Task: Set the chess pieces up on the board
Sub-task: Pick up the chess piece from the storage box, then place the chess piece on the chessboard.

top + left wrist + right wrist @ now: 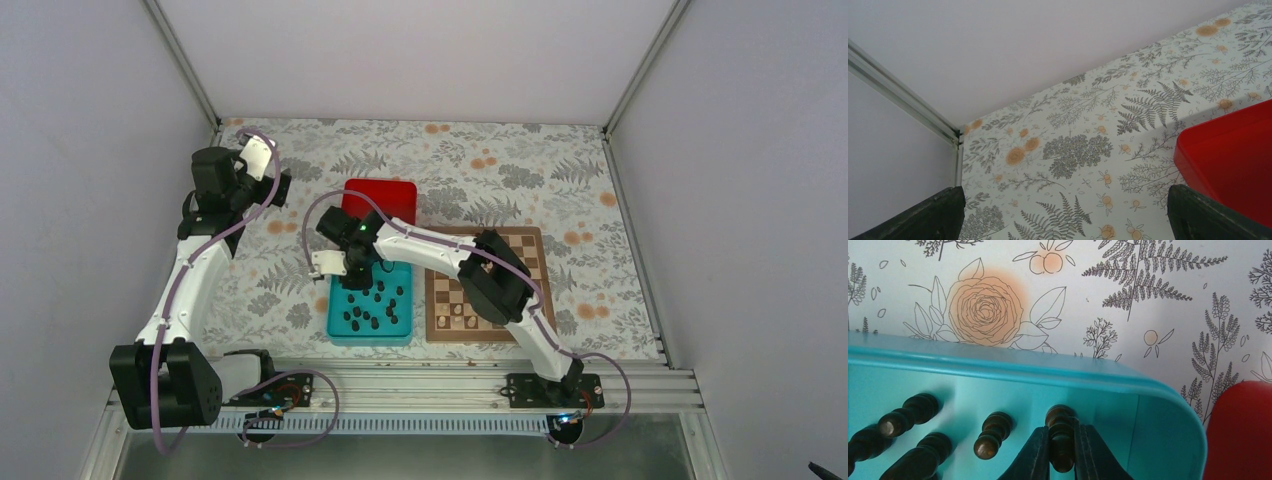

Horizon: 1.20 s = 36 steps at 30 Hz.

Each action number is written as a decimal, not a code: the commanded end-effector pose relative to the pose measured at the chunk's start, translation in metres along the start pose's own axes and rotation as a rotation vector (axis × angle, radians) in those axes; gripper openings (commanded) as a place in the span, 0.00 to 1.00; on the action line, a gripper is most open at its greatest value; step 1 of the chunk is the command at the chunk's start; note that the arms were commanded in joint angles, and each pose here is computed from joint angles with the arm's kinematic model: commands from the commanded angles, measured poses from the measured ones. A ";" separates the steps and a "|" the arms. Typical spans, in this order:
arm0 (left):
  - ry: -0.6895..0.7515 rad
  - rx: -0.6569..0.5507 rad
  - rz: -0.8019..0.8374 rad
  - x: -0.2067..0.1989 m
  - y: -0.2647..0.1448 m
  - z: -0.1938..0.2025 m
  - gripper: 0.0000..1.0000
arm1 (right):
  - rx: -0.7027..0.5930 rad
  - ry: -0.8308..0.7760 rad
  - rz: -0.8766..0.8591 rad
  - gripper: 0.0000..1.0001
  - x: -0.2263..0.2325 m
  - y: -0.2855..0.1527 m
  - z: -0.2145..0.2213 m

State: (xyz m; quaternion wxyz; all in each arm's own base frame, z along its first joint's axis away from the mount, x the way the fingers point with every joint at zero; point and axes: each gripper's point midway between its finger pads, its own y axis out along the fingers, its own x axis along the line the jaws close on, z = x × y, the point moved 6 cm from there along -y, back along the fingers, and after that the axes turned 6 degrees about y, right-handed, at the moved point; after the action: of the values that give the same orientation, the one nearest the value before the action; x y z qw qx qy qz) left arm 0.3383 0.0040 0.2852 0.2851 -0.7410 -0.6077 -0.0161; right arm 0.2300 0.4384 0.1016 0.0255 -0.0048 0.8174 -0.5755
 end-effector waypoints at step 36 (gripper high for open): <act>0.004 -0.058 -0.011 0.004 -0.012 -0.014 1.00 | -0.015 0.530 0.220 0.05 -0.109 -0.144 0.224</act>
State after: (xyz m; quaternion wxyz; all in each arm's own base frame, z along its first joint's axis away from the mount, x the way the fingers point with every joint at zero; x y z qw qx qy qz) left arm 0.3353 0.0039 0.2903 0.2803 -0.7410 -0.6098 -0.0217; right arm 0.3432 0.1943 0.1784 -0.1282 0.2284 0.8032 -0.5350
